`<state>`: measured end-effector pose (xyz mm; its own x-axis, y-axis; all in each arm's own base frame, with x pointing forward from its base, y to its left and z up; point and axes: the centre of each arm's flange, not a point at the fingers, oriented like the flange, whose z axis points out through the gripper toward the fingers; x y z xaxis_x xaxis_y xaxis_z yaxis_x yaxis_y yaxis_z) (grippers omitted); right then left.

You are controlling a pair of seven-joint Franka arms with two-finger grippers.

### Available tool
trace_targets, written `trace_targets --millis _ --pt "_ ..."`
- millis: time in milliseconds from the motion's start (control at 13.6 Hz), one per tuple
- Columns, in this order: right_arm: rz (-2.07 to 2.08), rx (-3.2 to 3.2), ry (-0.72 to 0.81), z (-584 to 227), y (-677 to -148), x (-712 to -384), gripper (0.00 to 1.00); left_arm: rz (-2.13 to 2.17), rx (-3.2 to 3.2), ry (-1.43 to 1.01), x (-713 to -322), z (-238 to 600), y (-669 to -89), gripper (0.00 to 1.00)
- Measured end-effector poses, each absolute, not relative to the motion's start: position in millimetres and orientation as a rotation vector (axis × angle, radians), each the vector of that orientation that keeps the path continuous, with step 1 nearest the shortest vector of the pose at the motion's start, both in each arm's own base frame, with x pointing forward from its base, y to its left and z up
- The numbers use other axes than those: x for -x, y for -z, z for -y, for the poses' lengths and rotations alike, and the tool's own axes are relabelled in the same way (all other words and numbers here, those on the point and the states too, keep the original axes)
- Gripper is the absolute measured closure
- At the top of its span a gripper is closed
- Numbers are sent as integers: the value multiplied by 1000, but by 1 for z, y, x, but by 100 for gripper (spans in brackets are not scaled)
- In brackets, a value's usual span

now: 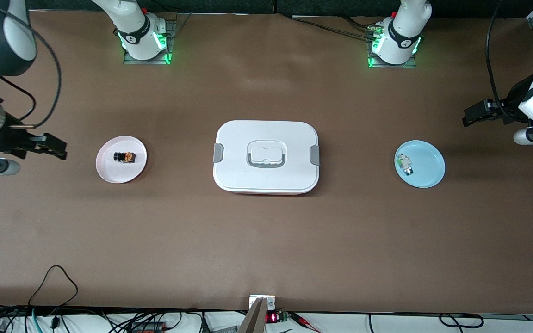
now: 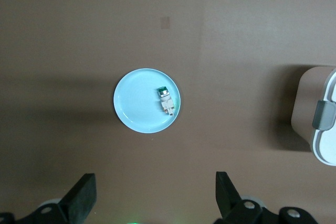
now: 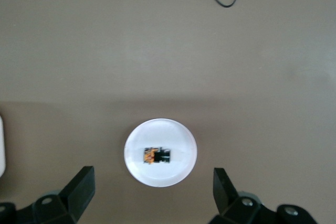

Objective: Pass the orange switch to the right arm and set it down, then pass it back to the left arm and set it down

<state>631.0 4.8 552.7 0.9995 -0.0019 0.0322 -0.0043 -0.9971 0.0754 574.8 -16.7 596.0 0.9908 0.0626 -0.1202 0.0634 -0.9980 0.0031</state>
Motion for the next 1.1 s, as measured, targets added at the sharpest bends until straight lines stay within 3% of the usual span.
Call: trace_targets --millis 442,810,1104 --pt "59 -3060 8 23 -582 -607 0 -28 -3127 188 -575 17 -596 0" --pt "71 -3061 43 29 -570 -601 0 -16 -3126 188 -575 17 -596 0" --pt "31 -3068 -40 43 -567 -595 0 7 -3126 187 -574 25 -596 0"
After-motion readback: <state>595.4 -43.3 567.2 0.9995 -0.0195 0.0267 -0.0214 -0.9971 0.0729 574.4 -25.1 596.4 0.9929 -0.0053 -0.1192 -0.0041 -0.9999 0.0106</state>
